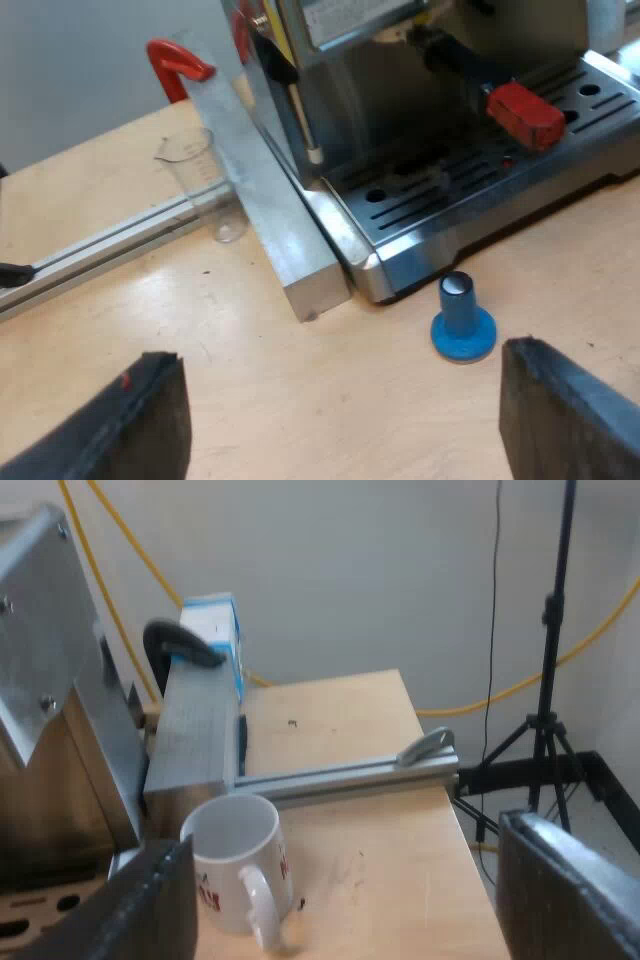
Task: Put the handle in the coffee machine
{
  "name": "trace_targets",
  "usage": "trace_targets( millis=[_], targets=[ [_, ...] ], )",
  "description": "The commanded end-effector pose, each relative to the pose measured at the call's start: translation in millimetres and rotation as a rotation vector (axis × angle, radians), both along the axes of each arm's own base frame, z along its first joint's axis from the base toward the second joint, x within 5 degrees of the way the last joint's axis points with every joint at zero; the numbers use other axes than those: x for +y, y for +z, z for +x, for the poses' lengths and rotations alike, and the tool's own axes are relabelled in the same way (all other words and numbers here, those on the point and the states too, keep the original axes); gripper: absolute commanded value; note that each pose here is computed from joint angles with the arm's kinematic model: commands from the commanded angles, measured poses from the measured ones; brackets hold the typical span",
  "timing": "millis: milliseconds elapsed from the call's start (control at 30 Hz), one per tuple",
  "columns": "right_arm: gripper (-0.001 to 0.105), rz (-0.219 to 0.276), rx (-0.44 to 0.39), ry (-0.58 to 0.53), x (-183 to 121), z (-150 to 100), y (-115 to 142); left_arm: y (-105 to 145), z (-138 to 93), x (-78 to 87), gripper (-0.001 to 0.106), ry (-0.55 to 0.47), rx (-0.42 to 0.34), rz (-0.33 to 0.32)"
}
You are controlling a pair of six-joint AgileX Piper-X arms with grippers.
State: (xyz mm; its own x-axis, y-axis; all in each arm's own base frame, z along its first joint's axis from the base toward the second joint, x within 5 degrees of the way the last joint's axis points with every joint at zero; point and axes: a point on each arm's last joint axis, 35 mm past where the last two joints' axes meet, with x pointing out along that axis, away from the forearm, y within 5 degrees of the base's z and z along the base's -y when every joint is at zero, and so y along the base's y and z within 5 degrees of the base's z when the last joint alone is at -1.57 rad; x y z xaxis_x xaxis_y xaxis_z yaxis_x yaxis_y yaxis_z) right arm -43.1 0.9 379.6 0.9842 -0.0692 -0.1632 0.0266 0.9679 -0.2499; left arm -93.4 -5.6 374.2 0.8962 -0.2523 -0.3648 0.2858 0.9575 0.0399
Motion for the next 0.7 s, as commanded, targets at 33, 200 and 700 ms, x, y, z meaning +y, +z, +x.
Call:
trace_targets(
  millis=[33,200,700],
  targets=[
    [0.065,-0.011,0.051,0.007,0.2,0.6,-2.0,-3.3,7.0,0.3,0.066,-0.004,0.054,0.006],
    [0.065,-0.01,0.082,0.008,0.3,-0.1,-5.3,-7.6,11.4,-0.2,0.066,-0.012,0.076,0.003],
    [0.065,-0.014,-0.017,0.007,-0.6,19.0,-4.9,-34.2,80.7,-2.3,0.066,0.028,-0.002,-0.102]
  ],
)
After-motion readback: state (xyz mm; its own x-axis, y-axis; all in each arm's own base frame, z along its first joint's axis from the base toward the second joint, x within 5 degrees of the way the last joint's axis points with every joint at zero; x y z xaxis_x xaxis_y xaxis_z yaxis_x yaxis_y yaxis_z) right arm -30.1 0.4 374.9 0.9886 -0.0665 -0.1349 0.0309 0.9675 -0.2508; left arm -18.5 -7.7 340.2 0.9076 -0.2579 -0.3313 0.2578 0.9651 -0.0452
